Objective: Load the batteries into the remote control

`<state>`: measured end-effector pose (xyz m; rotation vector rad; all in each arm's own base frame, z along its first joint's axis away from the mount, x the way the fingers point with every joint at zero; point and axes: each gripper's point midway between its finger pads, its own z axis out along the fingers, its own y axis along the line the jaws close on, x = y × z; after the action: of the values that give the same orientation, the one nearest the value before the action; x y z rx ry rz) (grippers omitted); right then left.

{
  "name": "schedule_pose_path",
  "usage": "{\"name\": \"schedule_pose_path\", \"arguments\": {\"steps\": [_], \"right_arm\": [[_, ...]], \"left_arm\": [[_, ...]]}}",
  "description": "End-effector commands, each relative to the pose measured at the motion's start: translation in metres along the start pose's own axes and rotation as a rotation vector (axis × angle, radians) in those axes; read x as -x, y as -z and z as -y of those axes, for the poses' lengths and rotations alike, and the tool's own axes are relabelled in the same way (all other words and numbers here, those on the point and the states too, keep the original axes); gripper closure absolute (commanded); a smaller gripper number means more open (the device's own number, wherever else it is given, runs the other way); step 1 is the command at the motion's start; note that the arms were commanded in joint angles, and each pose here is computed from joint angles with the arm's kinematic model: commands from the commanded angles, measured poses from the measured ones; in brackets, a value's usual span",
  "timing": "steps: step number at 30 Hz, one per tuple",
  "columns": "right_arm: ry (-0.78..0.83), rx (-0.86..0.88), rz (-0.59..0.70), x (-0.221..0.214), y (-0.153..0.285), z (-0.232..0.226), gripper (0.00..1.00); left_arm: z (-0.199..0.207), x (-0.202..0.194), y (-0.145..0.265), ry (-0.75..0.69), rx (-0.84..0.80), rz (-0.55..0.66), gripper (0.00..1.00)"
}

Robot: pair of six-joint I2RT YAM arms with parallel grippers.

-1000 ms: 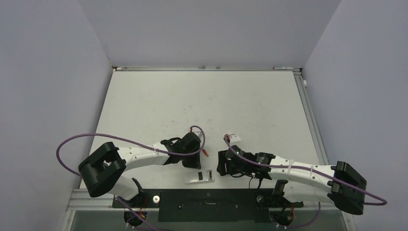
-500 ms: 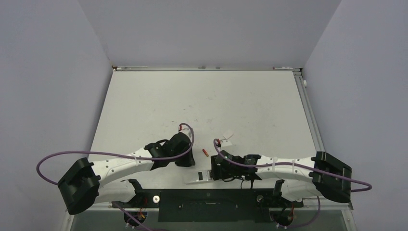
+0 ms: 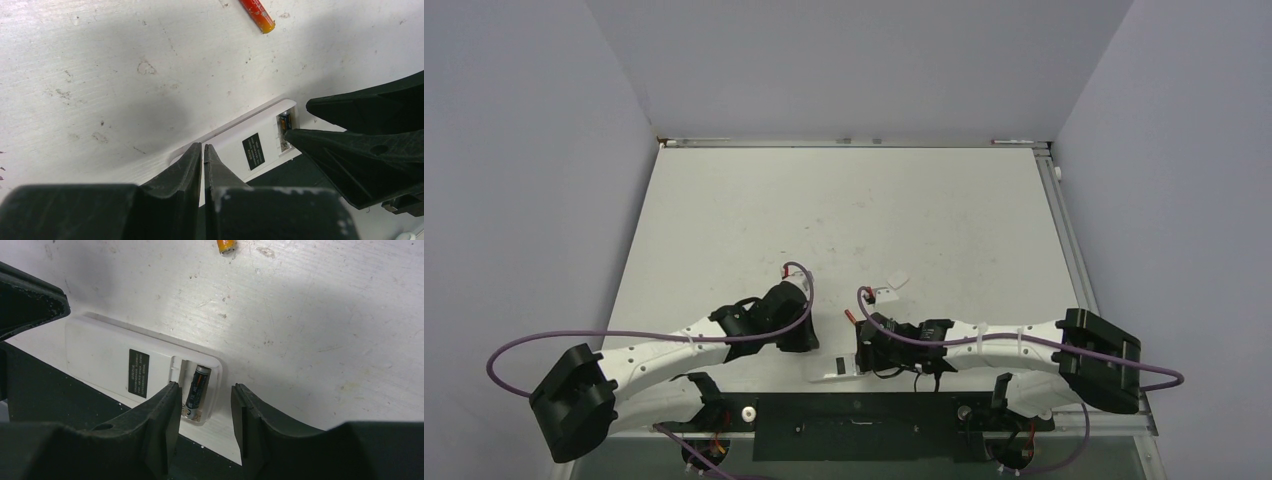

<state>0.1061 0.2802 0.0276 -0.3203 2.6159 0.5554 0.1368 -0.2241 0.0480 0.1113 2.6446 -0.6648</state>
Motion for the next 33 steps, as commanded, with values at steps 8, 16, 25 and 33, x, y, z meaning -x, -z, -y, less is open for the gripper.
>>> {"name": "schedule_pose_path", "arguments": {"steps": [8,16,25,33], "right_arm": [[-0.011,-0.022,0.024,0.003,-0.008,-0.007,0.6],[0.013,-0.067,0.018,0.0,-0.011,0.001,0.75],[0.02,-0.085,0.026,-0.001,-0.008,0.004,0.91],[0.024,-0.065,0.063,0.013,0.002,-0.005,0.67]], "left_arm": [[0.007,0.004,0.001,-0.01,-0.045,0.008,0.97],[0.007,0.004,0.001,-0.005,-0.048,0.004,0.97],[0.01,0.005,-0.001,-0.006,-0.049,-0.002,0.97],[0.013,0.012,0.009,-0.004,-0.044,0.012,0.9]]}}
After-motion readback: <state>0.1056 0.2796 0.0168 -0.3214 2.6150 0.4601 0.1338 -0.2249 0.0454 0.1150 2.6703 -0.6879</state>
